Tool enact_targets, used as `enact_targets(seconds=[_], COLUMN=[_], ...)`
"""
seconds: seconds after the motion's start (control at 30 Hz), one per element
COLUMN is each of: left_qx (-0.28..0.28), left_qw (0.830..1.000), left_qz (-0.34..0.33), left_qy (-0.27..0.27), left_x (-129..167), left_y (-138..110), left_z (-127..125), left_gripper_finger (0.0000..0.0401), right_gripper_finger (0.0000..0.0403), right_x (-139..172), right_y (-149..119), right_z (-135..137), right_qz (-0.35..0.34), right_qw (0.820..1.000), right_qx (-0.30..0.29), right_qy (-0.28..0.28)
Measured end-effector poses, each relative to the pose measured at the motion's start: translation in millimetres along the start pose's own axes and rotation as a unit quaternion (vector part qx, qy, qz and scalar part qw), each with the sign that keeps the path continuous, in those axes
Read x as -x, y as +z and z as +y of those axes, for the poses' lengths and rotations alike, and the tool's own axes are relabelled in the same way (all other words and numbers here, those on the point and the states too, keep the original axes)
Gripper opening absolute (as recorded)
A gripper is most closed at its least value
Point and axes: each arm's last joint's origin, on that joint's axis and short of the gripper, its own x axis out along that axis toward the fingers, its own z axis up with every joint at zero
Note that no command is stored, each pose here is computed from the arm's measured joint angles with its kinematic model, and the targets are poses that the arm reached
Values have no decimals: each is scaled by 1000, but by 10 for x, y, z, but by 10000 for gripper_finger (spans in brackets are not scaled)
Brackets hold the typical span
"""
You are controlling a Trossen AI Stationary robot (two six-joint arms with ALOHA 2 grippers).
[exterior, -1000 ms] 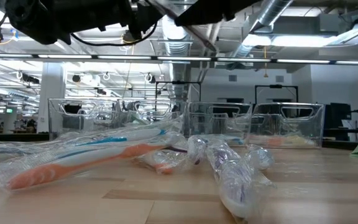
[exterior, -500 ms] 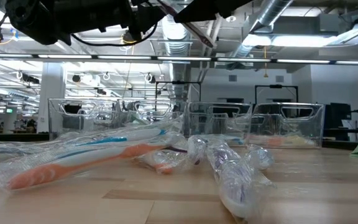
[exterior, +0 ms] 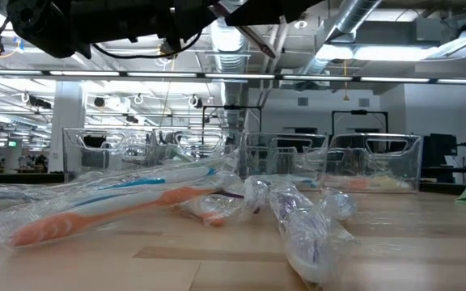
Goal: Pick & Place Toothbrushes
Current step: Put the purple toothbrush into the left transparent bin
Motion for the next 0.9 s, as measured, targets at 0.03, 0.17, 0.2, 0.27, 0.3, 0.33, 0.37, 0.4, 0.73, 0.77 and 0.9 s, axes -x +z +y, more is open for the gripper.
enact_targets(seconds=[0.03, 0.17, 0.2, 0.27, 0.3, 0.33, 0.37, 0.4, 0.73, 0.77, 0.9], left_qx=[-6, -17, -17, -23, -25, -25, -25, -25, -18, -18, -18], left_qw=[1000, 1000, 1000, 1000, 1000, 1000, 1000, 1000, 1000, 1000, 1000], left_qz=[0, 0, 0, 0, 0, 0, 0, 1, 0, 0, 13], left_qy=[0, 0, -1, -5, -5, -4, -3, 0, -5, -3, -2], left_x=[0, 0, 0, 0, 0, 0, 0, 0, 6, 7, 16], left_y=[0, -1, -1, -1, -1, -1, -1, -1, 5, 6, -8], left_z=[0, 0, -1, -6, -6, -5, -4, -2, -39, -45, -91], left_gripper_finger=[202, 121, 99, 54, 32, 19, 16, 17, 13, 13, 11], right_gripper_finger=[14, 14, 14, 16, 19, 23, 30, 38, 180, 197, 247], right_x=[-7, -20, -20, -20, -21, -23, -27, -32, 19, 39, 170], right_y=[-6, -16, -16, -15, -17, -19, -24, -28, -44, -37, -5], right_z=[-11, -32, -33, -34, -35, -39, -46, -52, -5, 9, 156], right_qz=[1, 3, 4, 3, 4, 5, 6, 7, 51, 60, 96], right_qw=[1000, 1000, 1000, 1000, 1000, 1000, 1000, 1000, 995, 993, 985], right_qx=[1, 16, 19, 22, 23, 25, 26, 25, -43, -40, 33], right_qy=[-2, -5, -6, -7, -7, -8, -9, -9, -78, -99, -139])
